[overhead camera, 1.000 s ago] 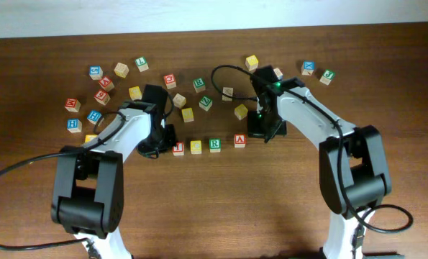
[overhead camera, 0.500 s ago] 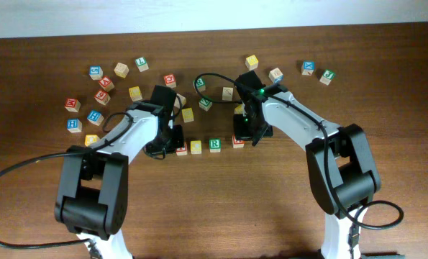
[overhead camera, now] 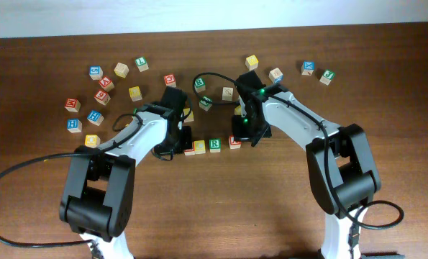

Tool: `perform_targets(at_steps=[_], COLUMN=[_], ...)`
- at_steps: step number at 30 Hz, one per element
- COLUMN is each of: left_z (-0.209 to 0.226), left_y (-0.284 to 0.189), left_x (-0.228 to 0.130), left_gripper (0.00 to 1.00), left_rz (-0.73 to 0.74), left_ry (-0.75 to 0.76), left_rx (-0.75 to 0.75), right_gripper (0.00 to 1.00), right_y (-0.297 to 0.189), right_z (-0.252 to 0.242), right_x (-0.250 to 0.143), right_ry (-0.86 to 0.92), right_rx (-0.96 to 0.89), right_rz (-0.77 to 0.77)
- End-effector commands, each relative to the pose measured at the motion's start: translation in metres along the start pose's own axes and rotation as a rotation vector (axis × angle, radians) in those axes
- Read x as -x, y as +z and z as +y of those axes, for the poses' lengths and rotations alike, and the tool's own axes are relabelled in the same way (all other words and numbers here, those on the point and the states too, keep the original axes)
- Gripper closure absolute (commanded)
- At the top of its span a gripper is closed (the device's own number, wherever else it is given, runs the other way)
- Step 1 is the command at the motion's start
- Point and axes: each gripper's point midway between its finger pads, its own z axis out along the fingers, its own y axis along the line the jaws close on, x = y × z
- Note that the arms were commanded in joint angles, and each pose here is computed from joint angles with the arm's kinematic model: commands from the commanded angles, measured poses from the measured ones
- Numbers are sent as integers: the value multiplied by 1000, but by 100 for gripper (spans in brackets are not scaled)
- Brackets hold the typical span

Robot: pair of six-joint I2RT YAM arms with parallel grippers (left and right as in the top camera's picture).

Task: Spell out ICRA
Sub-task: 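Push the row ends inward with both grippers to close the gaps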

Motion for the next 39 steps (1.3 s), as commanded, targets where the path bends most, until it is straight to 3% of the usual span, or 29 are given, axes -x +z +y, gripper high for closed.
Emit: perform_targets(at_steps=[1, 20, 39], left_z=[1, -23, -12], left_y=[16, 17, 17], left_x=[-12, -11, -19], left_gripper=[100, 100, 100], left_rz=[42, 22, 51], left_ry=[-6, 37, 33], left_rx=[1, -56, -2], right_gripper=[96, 96, 96], right_y=[7, 11, 10], right_z=[4, 27, 26], right_x=[-7, -18, -33], right_ry=[19, 0, 14], right_rx=[19, 17, 21], right_rz=[30, 43, 108])
